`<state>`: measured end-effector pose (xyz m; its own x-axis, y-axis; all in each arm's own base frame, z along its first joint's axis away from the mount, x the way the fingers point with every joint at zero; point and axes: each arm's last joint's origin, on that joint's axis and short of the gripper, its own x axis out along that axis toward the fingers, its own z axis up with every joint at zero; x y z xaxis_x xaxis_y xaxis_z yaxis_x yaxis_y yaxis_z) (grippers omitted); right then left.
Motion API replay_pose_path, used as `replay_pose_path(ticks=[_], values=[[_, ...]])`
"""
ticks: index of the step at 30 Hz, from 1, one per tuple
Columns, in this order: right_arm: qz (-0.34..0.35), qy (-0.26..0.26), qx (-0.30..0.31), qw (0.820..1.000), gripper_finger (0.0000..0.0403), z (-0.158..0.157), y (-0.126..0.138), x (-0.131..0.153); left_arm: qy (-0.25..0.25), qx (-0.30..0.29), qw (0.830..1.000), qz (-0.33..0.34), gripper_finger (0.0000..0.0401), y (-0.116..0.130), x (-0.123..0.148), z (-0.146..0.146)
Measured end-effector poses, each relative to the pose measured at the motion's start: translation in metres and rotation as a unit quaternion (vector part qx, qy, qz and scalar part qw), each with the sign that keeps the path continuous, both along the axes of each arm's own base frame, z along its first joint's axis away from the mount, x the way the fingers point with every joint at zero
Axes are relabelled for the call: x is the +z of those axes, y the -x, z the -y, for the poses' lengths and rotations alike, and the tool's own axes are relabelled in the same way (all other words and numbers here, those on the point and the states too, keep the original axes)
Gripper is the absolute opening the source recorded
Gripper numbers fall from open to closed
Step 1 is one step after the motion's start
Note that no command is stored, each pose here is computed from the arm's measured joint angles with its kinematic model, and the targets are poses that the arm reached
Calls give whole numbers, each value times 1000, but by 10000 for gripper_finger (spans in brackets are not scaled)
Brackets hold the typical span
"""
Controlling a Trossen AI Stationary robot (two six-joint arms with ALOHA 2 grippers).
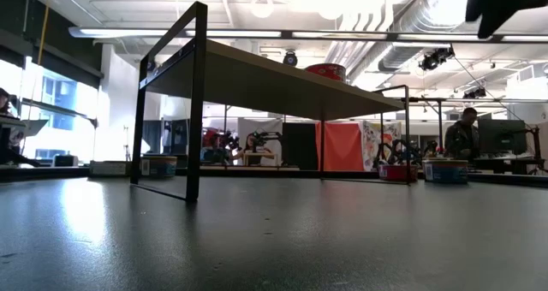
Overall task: Stack canned seafood by type on shelf
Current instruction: Stack the red tuna can on the top of the other red tuna cans on the shelf
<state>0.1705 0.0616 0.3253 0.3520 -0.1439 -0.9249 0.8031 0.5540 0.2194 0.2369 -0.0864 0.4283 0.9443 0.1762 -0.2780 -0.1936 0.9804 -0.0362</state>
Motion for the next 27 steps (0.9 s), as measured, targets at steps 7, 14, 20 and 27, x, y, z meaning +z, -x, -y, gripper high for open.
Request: replay_pose_path(ticks=[7, 14, 20, 27], values=[[51, 108, -186, 975, 14, 37, 19, 11, 5, 1, 1000, 0, 0, 0, 0, 0], [127, 184, -351, 909, 5, 90, 40, 29, 4, 1, 1000, 0, 0, 0, 0, 0], [173, 177, -355, 902, 1, 139, 20, 18, 13, 4, 1000, 2, 0, 0, 0, 0], [253, 100, -388, 881, 0, 220, 22, -42, 37, 11, 999, 6, 0, 0, 0, 0]])
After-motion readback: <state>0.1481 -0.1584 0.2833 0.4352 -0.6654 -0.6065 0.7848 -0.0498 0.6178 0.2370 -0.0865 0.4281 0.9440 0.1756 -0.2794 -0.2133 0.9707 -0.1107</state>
